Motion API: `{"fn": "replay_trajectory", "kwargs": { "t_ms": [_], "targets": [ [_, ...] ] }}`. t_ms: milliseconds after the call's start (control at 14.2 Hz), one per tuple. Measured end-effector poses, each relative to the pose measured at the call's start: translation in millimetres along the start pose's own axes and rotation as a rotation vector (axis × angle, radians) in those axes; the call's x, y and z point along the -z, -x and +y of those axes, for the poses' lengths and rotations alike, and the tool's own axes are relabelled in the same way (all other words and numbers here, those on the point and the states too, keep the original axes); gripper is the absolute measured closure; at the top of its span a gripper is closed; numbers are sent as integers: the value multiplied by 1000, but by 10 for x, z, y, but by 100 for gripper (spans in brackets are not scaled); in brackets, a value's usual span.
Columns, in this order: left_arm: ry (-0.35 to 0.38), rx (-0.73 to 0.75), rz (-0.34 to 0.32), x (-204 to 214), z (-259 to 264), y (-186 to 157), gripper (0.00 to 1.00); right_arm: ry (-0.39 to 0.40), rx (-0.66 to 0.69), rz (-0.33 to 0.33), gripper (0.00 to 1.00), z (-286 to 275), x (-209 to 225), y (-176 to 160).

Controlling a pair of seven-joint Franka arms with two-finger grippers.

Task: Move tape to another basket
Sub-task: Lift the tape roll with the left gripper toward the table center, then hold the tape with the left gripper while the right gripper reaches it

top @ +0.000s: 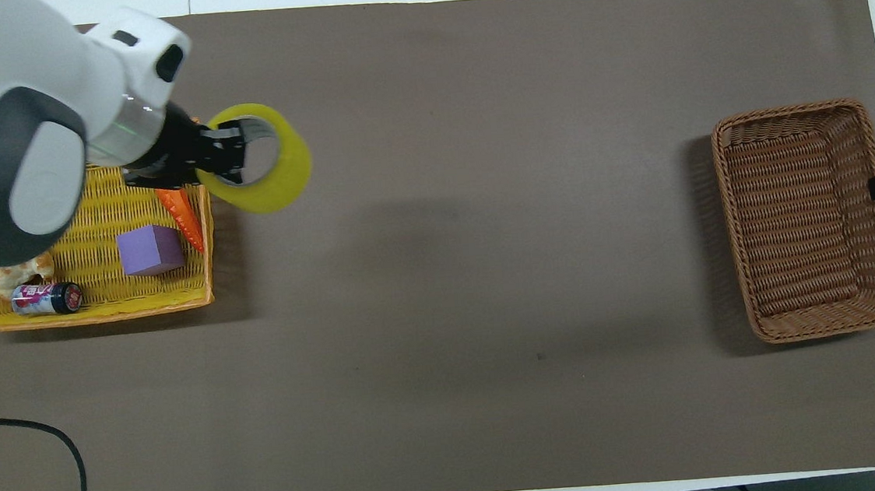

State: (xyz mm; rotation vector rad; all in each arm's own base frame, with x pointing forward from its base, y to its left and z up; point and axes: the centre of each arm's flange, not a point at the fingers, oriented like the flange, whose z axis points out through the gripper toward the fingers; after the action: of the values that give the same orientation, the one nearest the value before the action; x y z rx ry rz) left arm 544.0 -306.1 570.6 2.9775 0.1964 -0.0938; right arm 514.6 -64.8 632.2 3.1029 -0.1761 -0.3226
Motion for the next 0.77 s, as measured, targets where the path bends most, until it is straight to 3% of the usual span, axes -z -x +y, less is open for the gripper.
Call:
{"fn": "replay_trajectory", "kwargs": {
  "t_ms": [141, 211, 563, 774],
  "targets": [
    [20, -1, 18, 113, 148, 88, 78, -35, 39, -19, 0, -40, -14, 25],
    [24, 7, 20, 123, 119, 60, 78, -111, 79, -15, 0, -99, -10, 24],
    [34, 28, 25, 108, 45, -38, 78, -649, 164, 80, 0, -608, -24, -156],
    [34, 34, 26, 105, 14, -67, 78, -934, 146, 105, 0, -1248, -296, -366]
  ]
}}
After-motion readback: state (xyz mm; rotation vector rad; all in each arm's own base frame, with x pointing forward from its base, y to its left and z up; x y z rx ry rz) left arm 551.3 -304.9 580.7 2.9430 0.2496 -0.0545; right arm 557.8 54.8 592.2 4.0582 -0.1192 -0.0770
